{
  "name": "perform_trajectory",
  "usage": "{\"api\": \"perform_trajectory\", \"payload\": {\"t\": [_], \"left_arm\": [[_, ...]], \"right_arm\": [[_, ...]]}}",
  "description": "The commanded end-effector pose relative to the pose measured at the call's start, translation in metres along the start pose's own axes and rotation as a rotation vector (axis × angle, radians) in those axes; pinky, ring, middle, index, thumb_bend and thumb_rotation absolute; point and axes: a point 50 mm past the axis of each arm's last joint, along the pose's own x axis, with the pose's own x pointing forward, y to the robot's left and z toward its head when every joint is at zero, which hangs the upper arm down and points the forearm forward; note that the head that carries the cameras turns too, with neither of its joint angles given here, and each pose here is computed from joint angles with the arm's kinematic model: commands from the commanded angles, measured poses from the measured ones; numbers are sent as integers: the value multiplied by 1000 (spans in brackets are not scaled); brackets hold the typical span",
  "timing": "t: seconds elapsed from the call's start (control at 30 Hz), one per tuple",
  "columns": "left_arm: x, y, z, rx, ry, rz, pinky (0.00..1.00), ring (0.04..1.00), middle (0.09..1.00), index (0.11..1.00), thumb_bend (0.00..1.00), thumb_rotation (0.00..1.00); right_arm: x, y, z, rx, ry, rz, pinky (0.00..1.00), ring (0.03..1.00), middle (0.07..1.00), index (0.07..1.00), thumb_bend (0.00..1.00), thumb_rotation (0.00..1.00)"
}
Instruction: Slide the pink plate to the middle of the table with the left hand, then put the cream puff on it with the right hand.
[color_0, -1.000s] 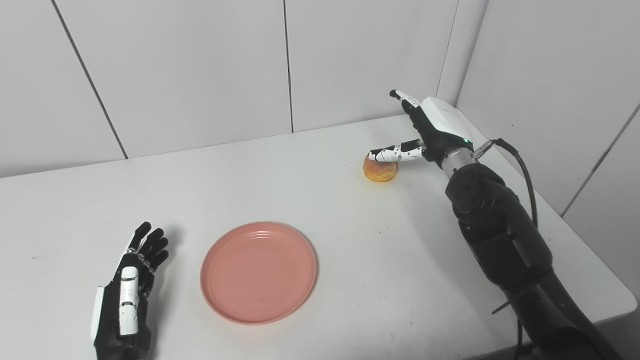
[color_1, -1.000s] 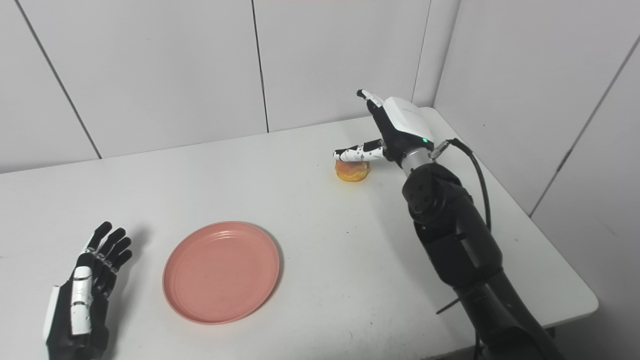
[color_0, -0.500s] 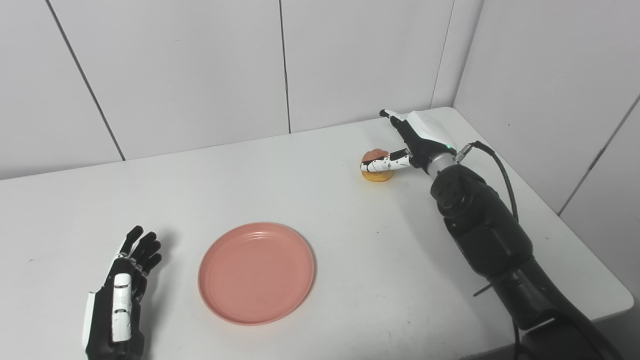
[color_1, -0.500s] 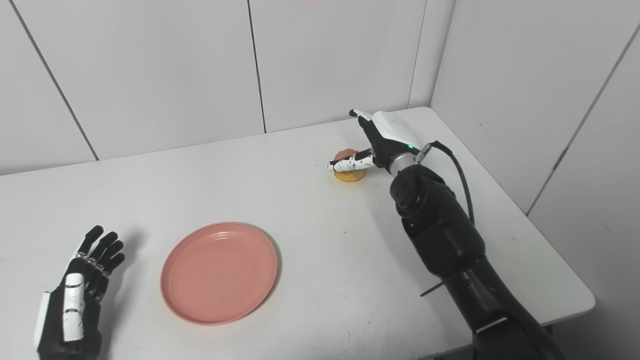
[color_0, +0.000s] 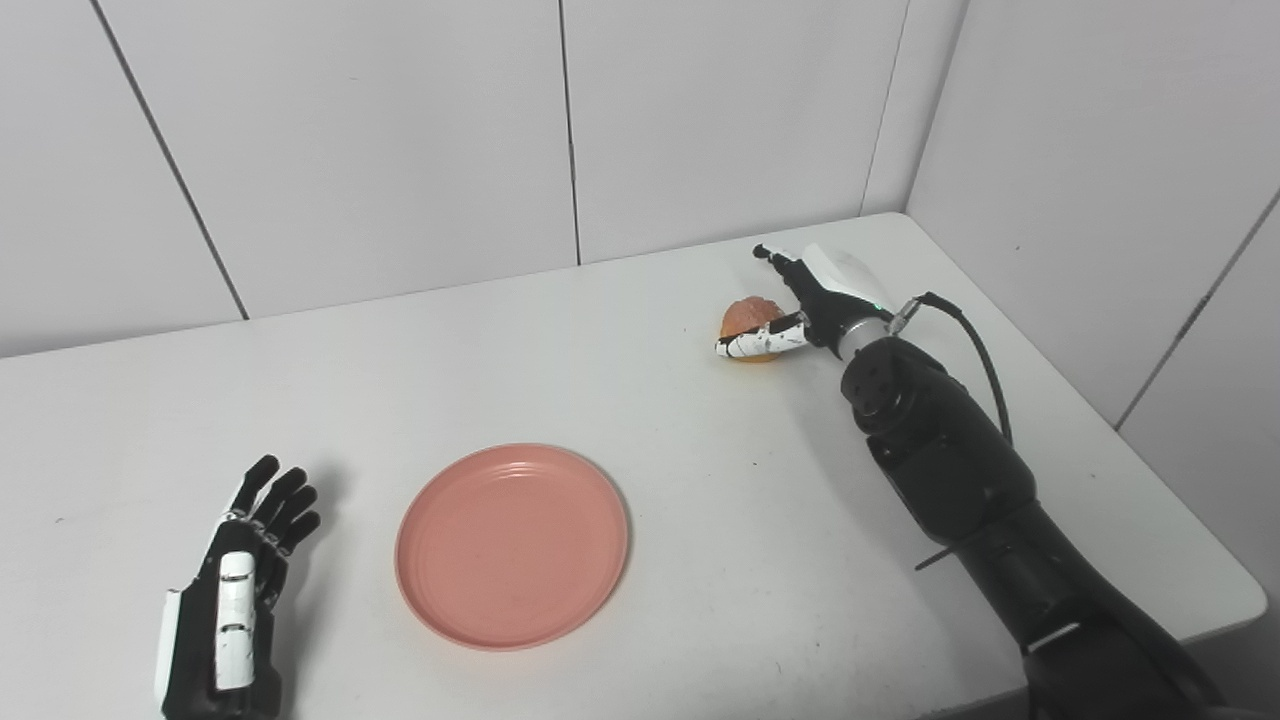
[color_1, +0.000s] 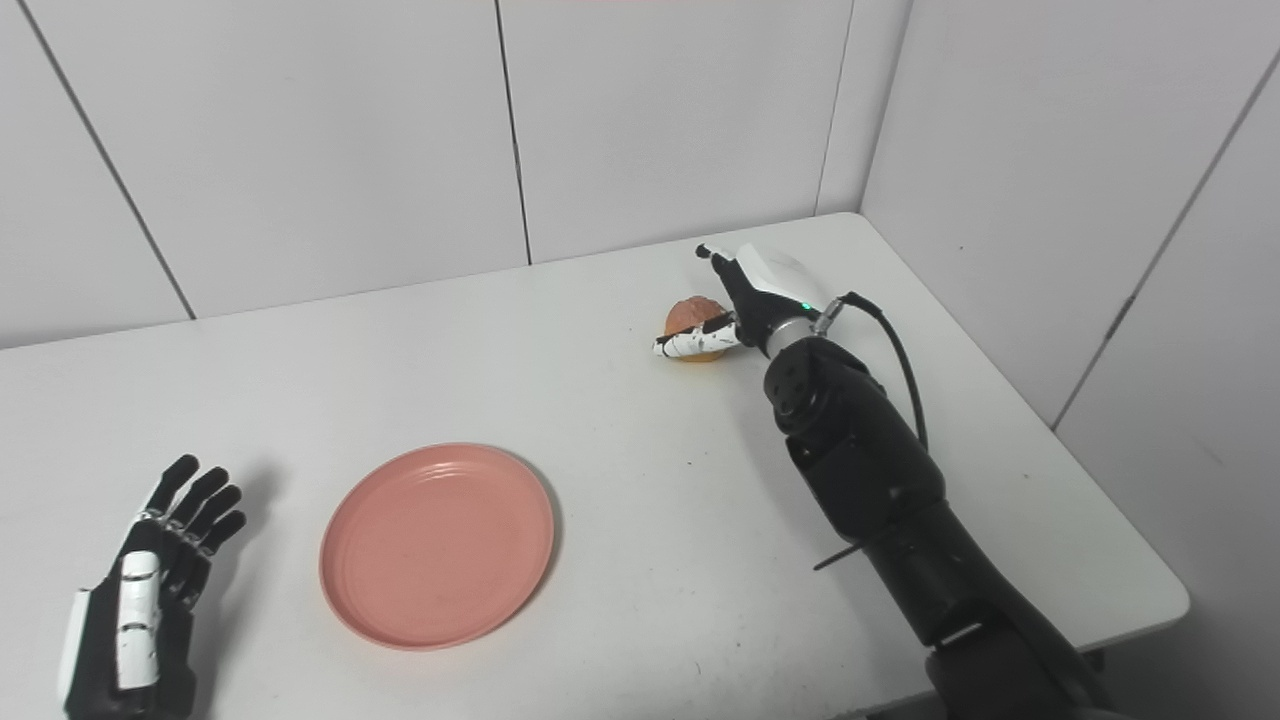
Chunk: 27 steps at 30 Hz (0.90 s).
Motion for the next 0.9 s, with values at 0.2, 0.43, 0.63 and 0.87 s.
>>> {"api": "perform_trajectory", "payload": {"t": [0.2,0.43,0.63,0.87], "left_arm": [[-48,27,-32,19,188,57,826,845,849,836,573,917],[-48,24,-31,27,186,57,824,843,848,835,572,928],[-46,22,-29,30,177,55,818,839,849,834,566,919],[-45,19,-27,26,171,49,824,844,853,837,565,913]], "right_arm": [[12,-29,20,6,-59,-73,701,853,920,909,844,446],[20,-23,21,19,-43,-60,611,821,914,911,888,497],[25,-18,22,-18,-46,-46,642,822,914,906,911,527],[27,-14,22,-19,-47,-18,743,869,927,910,928,532]]}}
